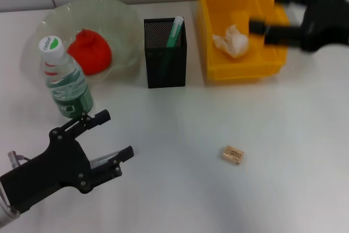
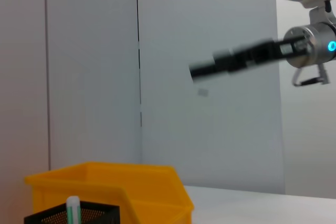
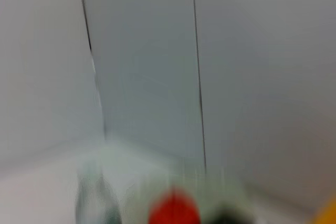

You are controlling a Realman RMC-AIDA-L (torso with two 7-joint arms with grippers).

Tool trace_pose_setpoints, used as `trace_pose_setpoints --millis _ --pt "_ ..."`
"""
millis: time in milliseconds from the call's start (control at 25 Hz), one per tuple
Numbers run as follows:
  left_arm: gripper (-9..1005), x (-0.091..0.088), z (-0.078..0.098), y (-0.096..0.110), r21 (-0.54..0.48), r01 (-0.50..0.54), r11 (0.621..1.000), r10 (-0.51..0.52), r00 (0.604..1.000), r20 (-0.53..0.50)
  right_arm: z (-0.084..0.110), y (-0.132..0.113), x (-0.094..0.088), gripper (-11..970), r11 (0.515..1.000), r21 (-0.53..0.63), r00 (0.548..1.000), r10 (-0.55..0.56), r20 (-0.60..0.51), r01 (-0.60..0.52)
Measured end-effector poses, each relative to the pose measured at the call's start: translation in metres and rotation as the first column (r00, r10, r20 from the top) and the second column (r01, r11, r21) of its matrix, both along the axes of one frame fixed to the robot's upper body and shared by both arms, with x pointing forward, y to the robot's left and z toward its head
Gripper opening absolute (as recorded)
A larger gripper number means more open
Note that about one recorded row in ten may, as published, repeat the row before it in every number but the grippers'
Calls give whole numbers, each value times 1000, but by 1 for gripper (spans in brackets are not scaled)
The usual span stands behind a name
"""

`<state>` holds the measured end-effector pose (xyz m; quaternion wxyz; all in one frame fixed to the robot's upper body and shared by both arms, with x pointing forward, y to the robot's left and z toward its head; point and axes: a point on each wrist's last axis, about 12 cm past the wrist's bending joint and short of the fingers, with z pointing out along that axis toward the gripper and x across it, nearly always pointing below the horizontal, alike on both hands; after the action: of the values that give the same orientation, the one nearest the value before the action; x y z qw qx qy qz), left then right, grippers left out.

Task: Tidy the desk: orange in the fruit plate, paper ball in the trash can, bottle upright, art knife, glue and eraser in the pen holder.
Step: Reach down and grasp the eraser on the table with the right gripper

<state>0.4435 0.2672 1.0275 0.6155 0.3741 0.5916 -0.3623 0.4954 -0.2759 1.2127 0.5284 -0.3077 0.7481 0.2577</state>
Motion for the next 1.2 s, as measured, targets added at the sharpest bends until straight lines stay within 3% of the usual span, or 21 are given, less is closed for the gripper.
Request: trace_pose_setpoints --millis 40,160,240,360,600,760,1200 --pt "732 -1 0 1 1 -2 1000 2 1000 -2 1 3 2 783 998 -60 996 -21 -83 17" --pt "732 -1 -1 1 5 -6 1000 6 1000 -4 12 14 9 804 976 -216 964 -77 -255 21" --pt "732 -3 -2 2 9 -9 1000 9 1000 -7 18 21 13 817 964 -266 951 -74 -302 -9" --pt "731 -5 -5 2 18 -15 1000 16 1000 -15 24 40 27 822 904 -410 890 -85 -447 -119" --pt "730 -7 -7 2 22 -19 1000 19 1000 -22 19 63 49 818 833 -510 832 -116 -542 -215" --pt "729 -7 -7 1 24 -18 1000 18 1000 -25 3 89 66 819 766 -572 802 -129 -583 -293" --pt "727 -7 -7 0 25 -17 1000 17 1000 -25 -30 133 58 815 625 -662 791 -113 -601 -414"
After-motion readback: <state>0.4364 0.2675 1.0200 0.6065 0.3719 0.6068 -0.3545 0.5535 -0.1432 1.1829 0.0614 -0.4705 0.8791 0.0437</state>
